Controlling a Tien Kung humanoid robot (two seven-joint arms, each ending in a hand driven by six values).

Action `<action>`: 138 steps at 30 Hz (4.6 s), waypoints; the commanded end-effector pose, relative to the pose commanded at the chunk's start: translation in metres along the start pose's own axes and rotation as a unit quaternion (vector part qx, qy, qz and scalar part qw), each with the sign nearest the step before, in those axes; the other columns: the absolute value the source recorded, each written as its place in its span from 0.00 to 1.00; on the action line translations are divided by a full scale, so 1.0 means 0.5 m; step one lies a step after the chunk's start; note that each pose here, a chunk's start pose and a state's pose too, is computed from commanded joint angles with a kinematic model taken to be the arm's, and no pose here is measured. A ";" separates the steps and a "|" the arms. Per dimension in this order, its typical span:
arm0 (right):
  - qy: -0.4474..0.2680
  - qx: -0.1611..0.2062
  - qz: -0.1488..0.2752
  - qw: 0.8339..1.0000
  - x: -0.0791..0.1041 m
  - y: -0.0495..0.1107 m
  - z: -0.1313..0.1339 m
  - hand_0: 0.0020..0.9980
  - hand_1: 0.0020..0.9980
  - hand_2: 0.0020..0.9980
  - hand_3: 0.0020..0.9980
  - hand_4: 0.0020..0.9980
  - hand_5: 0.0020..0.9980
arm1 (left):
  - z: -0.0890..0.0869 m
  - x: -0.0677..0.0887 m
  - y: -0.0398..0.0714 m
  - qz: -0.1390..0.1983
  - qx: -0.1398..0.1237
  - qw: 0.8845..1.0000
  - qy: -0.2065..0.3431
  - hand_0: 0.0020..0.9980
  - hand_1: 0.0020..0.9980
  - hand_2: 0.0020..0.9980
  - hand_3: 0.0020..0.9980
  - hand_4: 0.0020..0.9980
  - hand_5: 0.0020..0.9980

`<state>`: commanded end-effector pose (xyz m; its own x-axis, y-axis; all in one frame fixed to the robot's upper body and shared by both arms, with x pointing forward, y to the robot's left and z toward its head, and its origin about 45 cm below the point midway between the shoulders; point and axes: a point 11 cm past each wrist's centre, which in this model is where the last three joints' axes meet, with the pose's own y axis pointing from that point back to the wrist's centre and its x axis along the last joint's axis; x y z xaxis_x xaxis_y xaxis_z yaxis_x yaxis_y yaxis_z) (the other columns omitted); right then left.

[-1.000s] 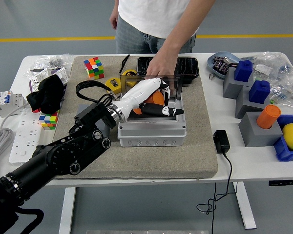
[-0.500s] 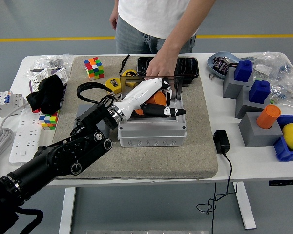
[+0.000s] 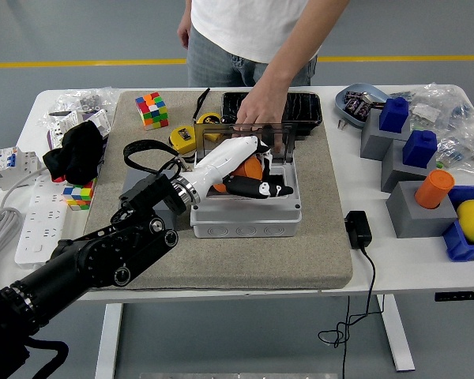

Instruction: Fetch the battery,place it into the box,close the lid of the box

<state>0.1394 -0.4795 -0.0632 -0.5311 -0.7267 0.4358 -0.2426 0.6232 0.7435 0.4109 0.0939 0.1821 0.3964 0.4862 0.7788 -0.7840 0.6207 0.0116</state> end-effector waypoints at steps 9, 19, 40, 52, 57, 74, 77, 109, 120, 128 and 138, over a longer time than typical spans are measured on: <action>0.000 0.001 -0.001 1.000 -0.002 0.000 -0.001 0.86 0.81 0.76 0.79 1.00 1.00 | 0.003 -0.013 -0.001 -0.038 -0.001 0.999 0.000 0.27 0.45 0.37 0.35 1.00 0.66; 0.002 -0.001 -0.002 1.000 -0.002 0.000 0.002 0.86 0.81 0.76 0.79 1.00 1.00 | 0.015 -0.010 -0.003 -0.044 -0.013 0.999 -0.002 0.81 0.73 0.67 0.60 1.00 0.69; -0.004 -0.004 -0.004 1.000 -0.004 0.002 0.008 0.86 0.81 0.76 0.79 1.00 1.00 | 0.222 0.041 0.009 -0.172 -0.125 0.936 0.279 0.82 0.80 0.76 0.70 1.00 0.94; -0.007 -0.005 -0.003 1.000 -0.005 0.002 0.008 0.86 0.80 0.76 0.79 1.00 1.00 | 0.125 0.179 0.018 0.064 -0.101 0.914 0.388 0.82 0.90 0.86 0.81 1.00 0.98; -0.006 -0.005 -0.003 1.000 -0.004 0.002 0.009 0.86 0.80 0.76 0.79 1.00 1.00 | 0.098 0.189 0.020 0.088 -0.069 0.944 0.309 0.84 0.90 0.85 0.80 1.00 1.00; -0.003 -0.007 0.000 1.000 0.002 0.000 0.009 0.86 0.80 0.76 0.79 1.00 1.00 | 0.026 0.173 0.016 0.057 0.017 0.991 0.122 0.95 0.95 0.88 0.81 1.00 1.00; -0.003 -0.007 0.000 1.000 0.002 0.000 0.011 0.86 0.80 0.76 0.79 1.00 1.00 | 0.021 0.172 0.017 0.054 0.026 0.994 0.096 0.95 0.95 0.88 0.81 1.00 1.00; -0.008 -0.005 0.003 1.000 0.003 0.000 0.005 0.86 0.80 0.76 0.79 1.00 1.00 | -0.057 0.179 0.035 0.014 0.136 0.985 -0.106 1.00 0.98 0.87 0.75 1.00 1.00; -0.010 -0.006 0.003 1.000 0.004 0.000 0.008 0.86 0.80 0.76 0.79 1.00 1.00 | -0.028 0.163 0.031 0.008 0.107 0.990 -0.096 1.00 0.92 0.79 0.65 1.00 1.00; -0.011 -0.005 0.003 1.000 0.003 0.000 0.007 0.86 0.80 0.76 0.79 1.00 1.00 | 0.004 0.144 0.027 -0.006 0.083 0.992 -0.094 1.00 0.90 0.77 0.63 1.00 1.00; -0.011 -0.006 0.003 1.000 0.004 0.000 0.008 0.86 0.80 0.76 0.79 1.00 1.00 | 0.027 0.137 0.024 -0.010 0.065 0.994 -0.086 1.00 0.88 0.76 0.61 1.00 1.00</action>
<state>0.1351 -0.4799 -0.0644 -0.5500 -0.7160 0.4299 -0.2294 0.6245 0.7466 0.4222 0.1262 0.2441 0.3326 0.3552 0.8736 -0.8363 0.5393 0.0991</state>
